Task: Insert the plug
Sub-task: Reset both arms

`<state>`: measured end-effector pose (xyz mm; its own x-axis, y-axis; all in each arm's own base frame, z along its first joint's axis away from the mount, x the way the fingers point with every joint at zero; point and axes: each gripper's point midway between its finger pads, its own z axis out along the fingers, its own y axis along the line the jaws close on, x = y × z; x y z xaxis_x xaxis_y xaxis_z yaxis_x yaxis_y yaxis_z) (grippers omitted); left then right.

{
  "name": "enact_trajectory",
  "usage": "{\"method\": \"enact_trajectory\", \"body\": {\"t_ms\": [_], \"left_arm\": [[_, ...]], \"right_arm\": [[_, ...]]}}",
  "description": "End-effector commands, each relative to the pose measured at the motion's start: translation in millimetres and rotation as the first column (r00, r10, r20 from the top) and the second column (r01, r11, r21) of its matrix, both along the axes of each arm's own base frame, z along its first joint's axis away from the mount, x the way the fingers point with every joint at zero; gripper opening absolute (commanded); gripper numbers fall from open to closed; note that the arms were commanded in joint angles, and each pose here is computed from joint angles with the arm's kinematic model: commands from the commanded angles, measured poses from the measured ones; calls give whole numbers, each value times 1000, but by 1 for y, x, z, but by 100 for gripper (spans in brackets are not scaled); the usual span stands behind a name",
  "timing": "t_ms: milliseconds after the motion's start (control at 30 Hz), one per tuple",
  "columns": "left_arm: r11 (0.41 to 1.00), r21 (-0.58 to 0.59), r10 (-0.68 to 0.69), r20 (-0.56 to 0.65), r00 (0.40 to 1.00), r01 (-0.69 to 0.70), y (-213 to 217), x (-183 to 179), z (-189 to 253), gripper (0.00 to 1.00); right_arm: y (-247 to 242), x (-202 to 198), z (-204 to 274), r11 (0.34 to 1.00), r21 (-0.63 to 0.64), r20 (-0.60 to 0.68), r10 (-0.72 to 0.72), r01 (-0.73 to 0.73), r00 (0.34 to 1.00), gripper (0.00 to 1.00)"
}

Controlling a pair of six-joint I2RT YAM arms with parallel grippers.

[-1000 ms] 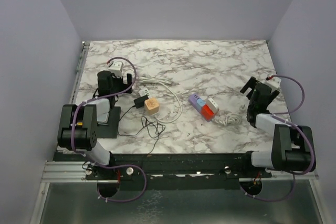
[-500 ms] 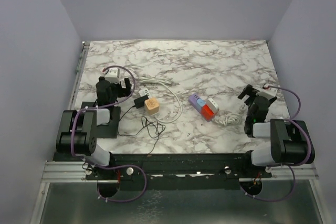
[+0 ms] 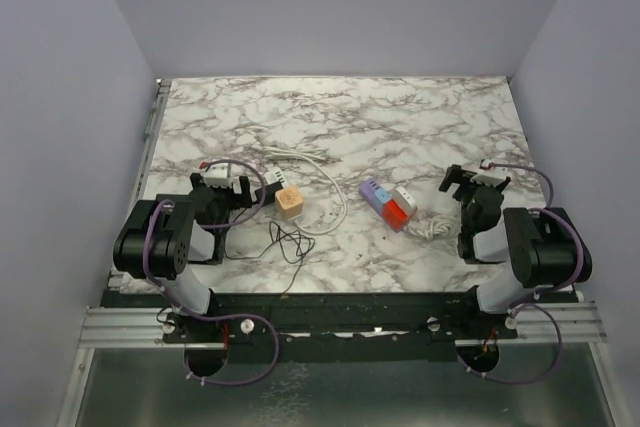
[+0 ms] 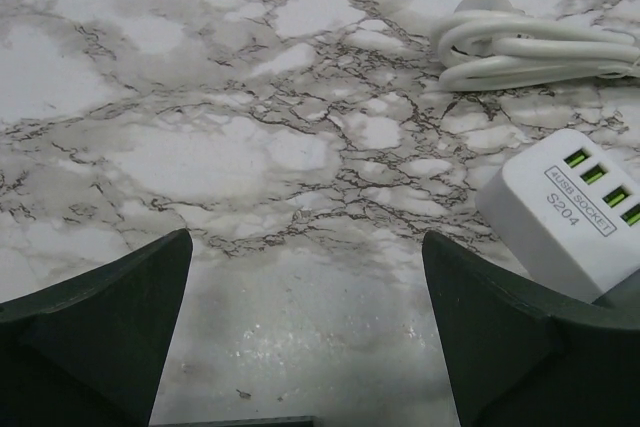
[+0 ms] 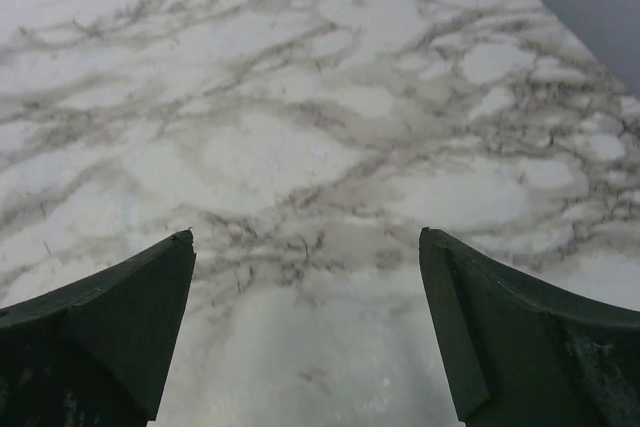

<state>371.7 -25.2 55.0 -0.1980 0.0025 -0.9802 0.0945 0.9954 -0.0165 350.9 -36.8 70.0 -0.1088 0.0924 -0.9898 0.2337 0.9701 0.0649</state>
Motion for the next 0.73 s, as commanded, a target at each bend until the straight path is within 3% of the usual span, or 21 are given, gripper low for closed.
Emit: {"method": "enact_trajectory", "body": {"t_ms": [0,700], "left_arm": [[1000,9,27,120,992,-29,4,17,29,99],[999,7,32,120,992,-33,5,16,29,99]], "right_arm": [[-7,26,30,999,-28,62,-31,33,998,100],[-7,25,36,999,-38,91,-28,31,995,100]]}}
